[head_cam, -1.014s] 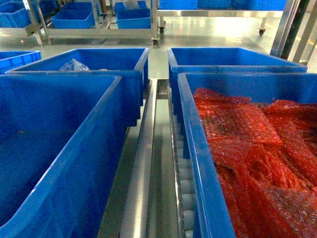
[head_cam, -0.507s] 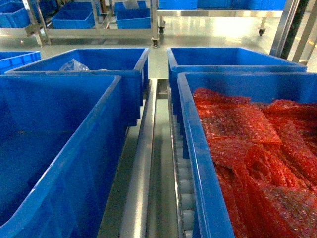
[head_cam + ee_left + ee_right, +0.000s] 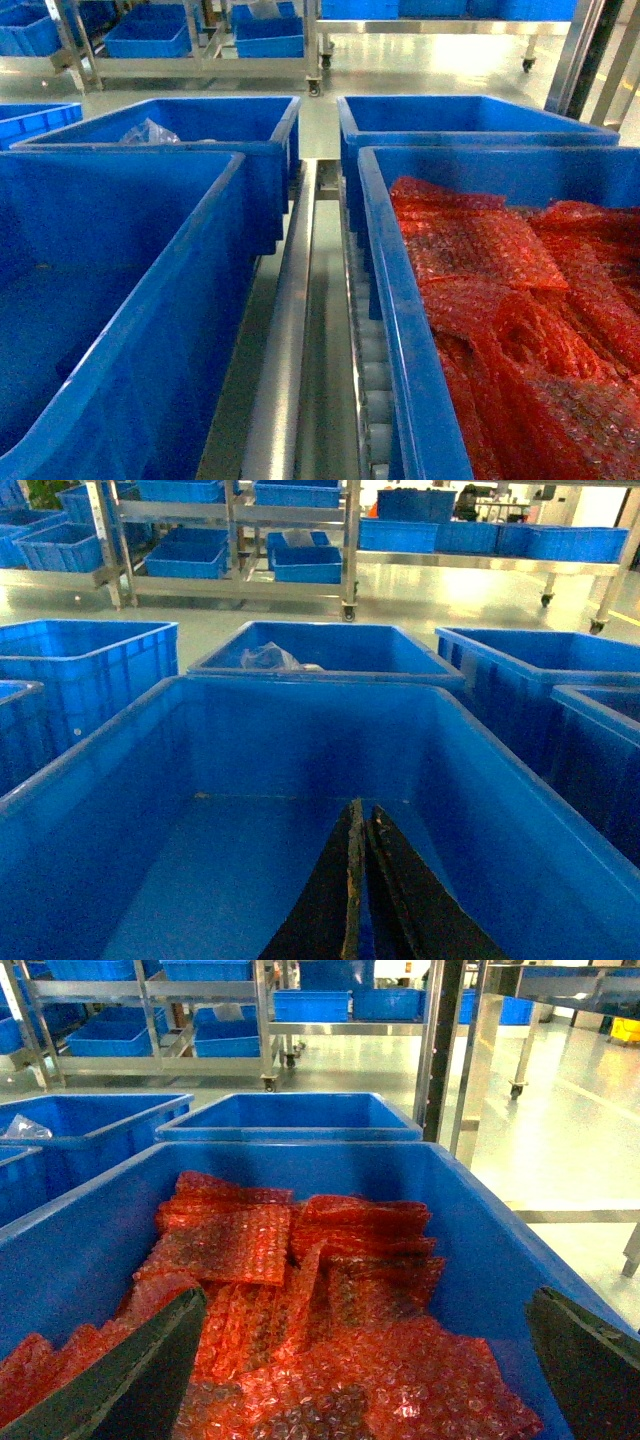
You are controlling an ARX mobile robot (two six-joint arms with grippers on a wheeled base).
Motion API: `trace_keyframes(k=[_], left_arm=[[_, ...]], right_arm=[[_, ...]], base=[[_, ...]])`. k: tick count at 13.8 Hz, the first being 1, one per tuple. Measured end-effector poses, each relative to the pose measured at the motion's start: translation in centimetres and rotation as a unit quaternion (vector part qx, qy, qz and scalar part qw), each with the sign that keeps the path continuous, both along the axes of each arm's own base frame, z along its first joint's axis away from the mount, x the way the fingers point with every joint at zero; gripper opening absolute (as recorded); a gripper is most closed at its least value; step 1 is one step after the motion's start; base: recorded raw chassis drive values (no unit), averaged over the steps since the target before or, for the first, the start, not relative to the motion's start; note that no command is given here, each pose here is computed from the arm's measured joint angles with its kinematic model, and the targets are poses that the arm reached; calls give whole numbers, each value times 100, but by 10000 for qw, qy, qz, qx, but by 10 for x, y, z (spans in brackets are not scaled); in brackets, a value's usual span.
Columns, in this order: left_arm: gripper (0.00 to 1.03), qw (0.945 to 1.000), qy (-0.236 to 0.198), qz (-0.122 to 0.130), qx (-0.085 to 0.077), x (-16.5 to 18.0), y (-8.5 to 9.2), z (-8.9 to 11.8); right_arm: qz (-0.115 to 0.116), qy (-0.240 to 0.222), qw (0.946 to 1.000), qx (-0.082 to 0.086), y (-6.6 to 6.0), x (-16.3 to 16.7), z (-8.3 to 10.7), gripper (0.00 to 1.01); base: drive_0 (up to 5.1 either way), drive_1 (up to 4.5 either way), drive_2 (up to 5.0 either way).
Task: Pick blue part to blue bin on bottom shelf
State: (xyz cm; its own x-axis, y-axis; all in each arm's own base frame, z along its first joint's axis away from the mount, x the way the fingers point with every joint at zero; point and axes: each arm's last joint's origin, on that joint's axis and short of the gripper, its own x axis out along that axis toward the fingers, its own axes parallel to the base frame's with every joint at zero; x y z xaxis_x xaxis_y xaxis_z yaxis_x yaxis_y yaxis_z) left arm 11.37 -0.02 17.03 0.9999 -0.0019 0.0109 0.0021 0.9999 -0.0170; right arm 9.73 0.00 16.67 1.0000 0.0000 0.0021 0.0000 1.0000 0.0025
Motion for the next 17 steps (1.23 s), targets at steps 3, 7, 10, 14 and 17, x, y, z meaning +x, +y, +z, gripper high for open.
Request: trace_keyframes(k=[3, 7, 10, 14, 17], left_arm=[[2, 10000, -2, 0, 0, -4, 0, 0], [2, 9998, 214, 2, 2, -15, 0, -6], [14, 10000, 69, 4, 12, -16, 0, -4], [80, 10000, 69, 4, 12, -16, 0, -4], [98, 10000, 69, 4, 17, -16, 0, -4]], right_arm=[[0, 0, 10000, 0, 0, 0, 0, 98], [-2, 2, 10000, 2, 0, 0, 0, 98], [0, 0, 10000, 0, 0, 0, 0, 98], [0, 0, 10000, 0, 0, 0, 0, 98], [0, 0, 10000, 0, 0, 0, 0, 98]], base=[[0, 0, 0], [0, 0, 0], [0, 0, 0], [0, 0, 0], [0, 0, 0]])
